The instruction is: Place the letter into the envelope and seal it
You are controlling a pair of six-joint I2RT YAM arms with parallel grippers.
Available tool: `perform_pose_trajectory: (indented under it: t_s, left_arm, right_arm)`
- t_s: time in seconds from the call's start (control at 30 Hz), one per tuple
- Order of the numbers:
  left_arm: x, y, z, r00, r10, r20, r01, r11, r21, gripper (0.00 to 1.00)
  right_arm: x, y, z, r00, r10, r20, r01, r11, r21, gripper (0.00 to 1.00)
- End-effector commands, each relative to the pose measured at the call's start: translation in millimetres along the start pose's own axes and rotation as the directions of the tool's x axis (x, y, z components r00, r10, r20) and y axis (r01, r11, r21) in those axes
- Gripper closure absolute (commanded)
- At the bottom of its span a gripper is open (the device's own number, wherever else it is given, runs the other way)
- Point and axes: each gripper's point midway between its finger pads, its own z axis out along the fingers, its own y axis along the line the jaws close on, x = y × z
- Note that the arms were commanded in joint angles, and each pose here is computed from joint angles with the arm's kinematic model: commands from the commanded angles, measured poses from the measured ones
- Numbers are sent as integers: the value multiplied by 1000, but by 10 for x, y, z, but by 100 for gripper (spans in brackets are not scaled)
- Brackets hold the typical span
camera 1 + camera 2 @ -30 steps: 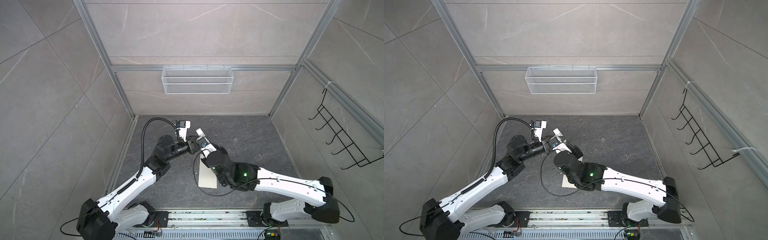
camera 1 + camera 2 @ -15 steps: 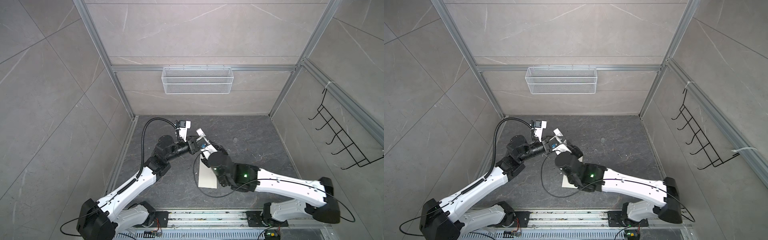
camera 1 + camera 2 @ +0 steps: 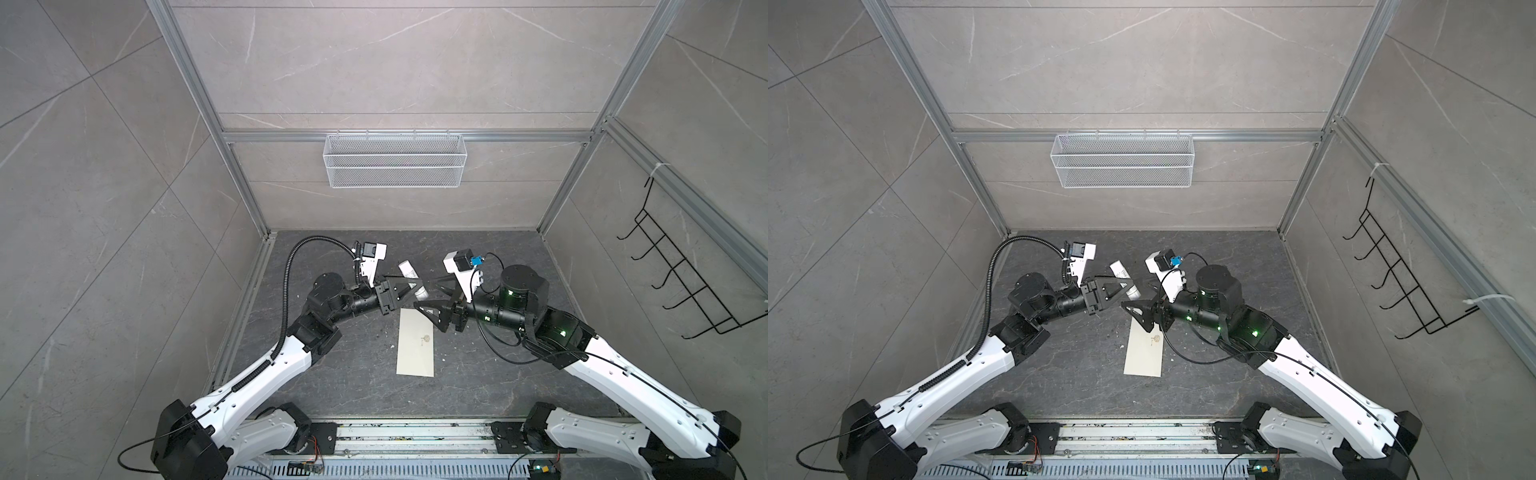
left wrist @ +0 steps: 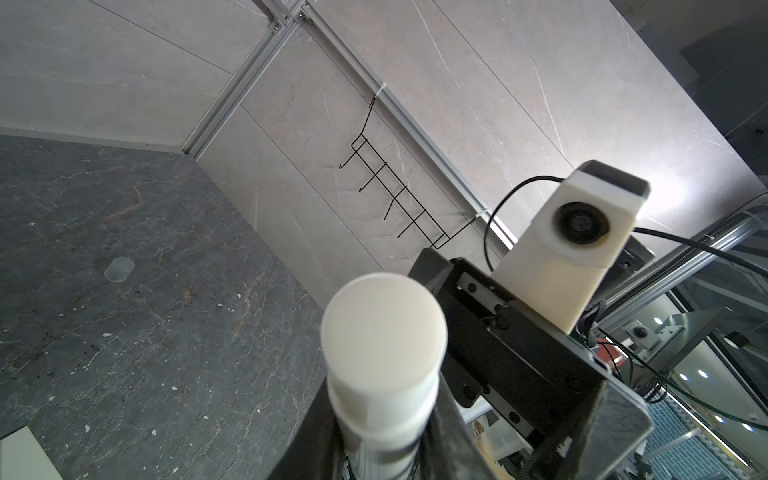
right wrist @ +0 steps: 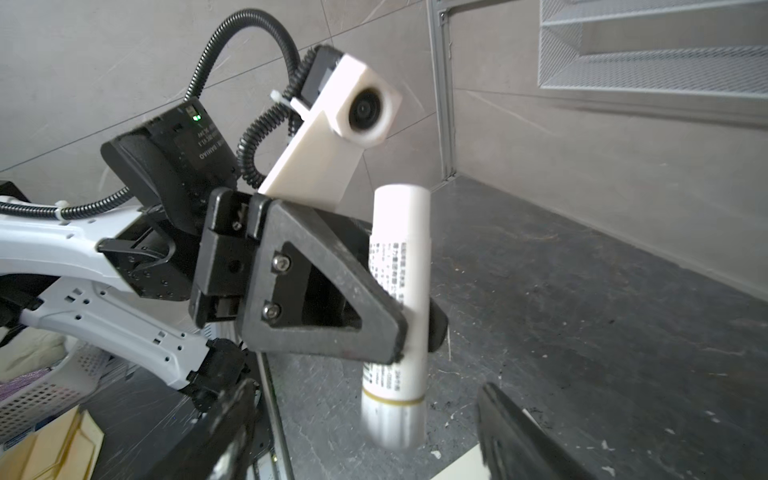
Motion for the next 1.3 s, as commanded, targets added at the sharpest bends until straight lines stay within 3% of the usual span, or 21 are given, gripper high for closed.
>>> perform_pose_trajectory:
  t_s: [0.0, 0.43, 0.63, 0.83, 0.97, 1.03, 1.1, 1.2, 1.27]
  left_arm:
    - [-134, -307, -49, 998, 53, 38, -57, 994, 95, 100]
    - [-125, -299, -43, 998, 50, 33, -53, 994, 97, 100]
    - [-111, -282, -42, 998, 51, 27, -53, 995, 88, 100]
    - [-62, -130, -25, 998, 55, 6, -56, 998, 16, 100]
    - [-24, 36, -18, 999, 53, -11, -54, 997, -60, 100]
    - [-8, 88, -9, 999, 45, -15, -46, 996, -77, 100]
    - [3, 128, -1, 999, 40, -16, -42, 995, -88, 100]
    - [12, 167, 15, 999, 34, -20, -36, 995, -97, 100]
    - [14, 182, 23, 999, 34, -21, -36, 994, -100, 100]
  right_arm:
    - [57, 105, 20, 997, 72, -12, -73, 991, -113, 21]
    - [8, 27, 76, 989, 149, 13, -145, 976, -165, 59]
    - [-60, -20, 54, 986, 162, 38, -156, 978, -136, 83]
    - [-81, -278, 15, 988, 144, 51, -146, 989, 35, 100]
    - [-70, -481, 28, 998, 67, 21, -70, 969, 237, 100]
    - [-56, -536, 29, 999, -31, -11, 33, 923, 384, 100]
    - [-81, -530, 35, 987, -146, -59, 156, 843, 515, 100]
    - [-127, -472, 87, 943, -291, -159, 321, 681, 658, 100]
    - [-133, -434, 155, 894, -371, -252, 428, 537, 727, 100]
